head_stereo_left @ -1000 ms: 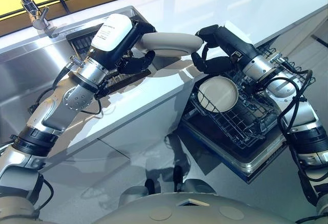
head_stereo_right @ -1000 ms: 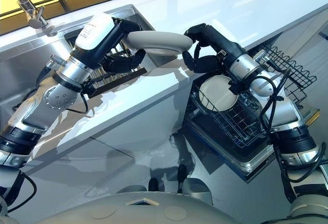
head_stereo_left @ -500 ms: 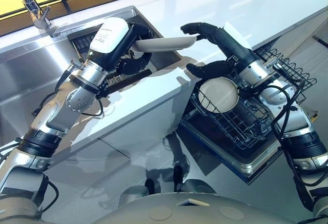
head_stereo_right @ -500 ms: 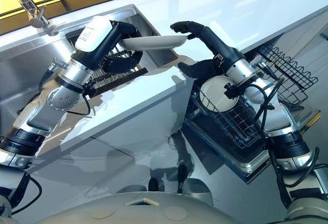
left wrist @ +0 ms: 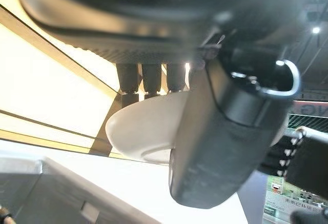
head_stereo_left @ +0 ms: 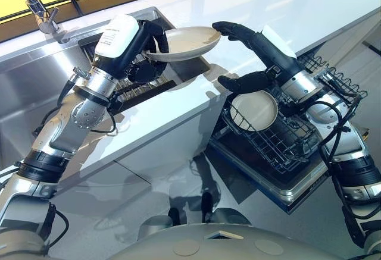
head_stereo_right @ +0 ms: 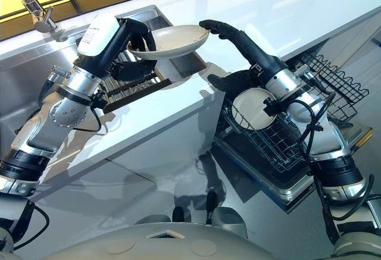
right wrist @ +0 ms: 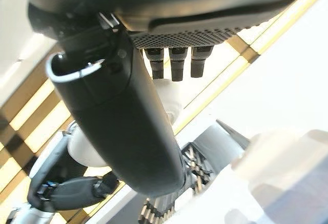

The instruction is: Pick up plates and place into dishwasher.

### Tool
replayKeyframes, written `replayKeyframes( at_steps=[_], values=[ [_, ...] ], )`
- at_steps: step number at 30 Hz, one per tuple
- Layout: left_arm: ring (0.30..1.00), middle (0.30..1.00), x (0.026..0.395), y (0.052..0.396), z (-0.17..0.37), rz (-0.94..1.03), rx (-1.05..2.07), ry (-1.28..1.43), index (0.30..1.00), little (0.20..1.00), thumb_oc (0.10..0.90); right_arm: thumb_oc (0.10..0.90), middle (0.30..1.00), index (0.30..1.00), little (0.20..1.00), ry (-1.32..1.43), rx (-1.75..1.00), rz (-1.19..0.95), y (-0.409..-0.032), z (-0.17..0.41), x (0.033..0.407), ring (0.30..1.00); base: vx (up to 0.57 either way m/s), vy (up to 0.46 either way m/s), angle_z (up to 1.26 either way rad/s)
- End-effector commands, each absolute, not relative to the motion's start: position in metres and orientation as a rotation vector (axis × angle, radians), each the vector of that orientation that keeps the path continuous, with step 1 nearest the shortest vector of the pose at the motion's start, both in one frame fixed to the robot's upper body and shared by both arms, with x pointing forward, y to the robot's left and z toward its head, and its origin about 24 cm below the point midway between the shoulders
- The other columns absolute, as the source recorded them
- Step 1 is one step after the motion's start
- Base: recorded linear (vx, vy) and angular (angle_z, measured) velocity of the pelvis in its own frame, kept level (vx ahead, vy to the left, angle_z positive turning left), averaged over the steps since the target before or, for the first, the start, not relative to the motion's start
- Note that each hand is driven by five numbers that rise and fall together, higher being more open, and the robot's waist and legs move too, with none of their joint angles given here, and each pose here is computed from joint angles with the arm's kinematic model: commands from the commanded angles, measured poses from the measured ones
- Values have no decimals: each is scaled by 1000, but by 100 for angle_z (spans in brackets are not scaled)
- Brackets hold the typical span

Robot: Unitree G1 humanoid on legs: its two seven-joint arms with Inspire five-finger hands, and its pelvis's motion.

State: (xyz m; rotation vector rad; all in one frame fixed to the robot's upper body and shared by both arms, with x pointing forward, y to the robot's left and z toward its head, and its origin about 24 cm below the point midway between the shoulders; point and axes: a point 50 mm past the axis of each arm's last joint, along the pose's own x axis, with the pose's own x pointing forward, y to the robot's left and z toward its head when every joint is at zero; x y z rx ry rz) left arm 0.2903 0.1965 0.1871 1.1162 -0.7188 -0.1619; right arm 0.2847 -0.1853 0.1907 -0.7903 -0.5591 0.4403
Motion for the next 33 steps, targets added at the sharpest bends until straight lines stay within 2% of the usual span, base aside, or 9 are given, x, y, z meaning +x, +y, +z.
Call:
replayKeyframes(
  at_steps=[1, 4, 11, 24, 33],
  values=[
    [300, 300, 299, 203, 232, 23, 1018, -880, 300, 200, 100, 800, 900, 900, 900, -1017, -882, 164, -184, 264, 268, 900, 0, 0, 0],
    [300, 300, 299, 201, 233, 24, 1014, -879, 300, 200, 100, 800, 900, 900, 900, -1105, -984, 91, -182, 275, 260, 900, 0, 0, 0],
    [300, 300, 298, 200, 238, 5, 1010, -881, 300, 200, 100, 800, 900, 900, 900, -1068, -1043, 311, -174, 280, 252, 900, 0, 0, 0],
    [300, 300, 298, 201, 244, -25, 1008, -882, 300, 200, 100, 800, 900, 900, 900, -1126, -1411, 349, -160, 284, 258, 900, 2, -2, 1],
    [300, 300, 297, 190, 242, -102, 984, -896, 300, 200, 100, 800, 900, 900, 900, -1164, -1444, 361, -149, 288, 259, 900, 0, 0, 0]
  ],
)
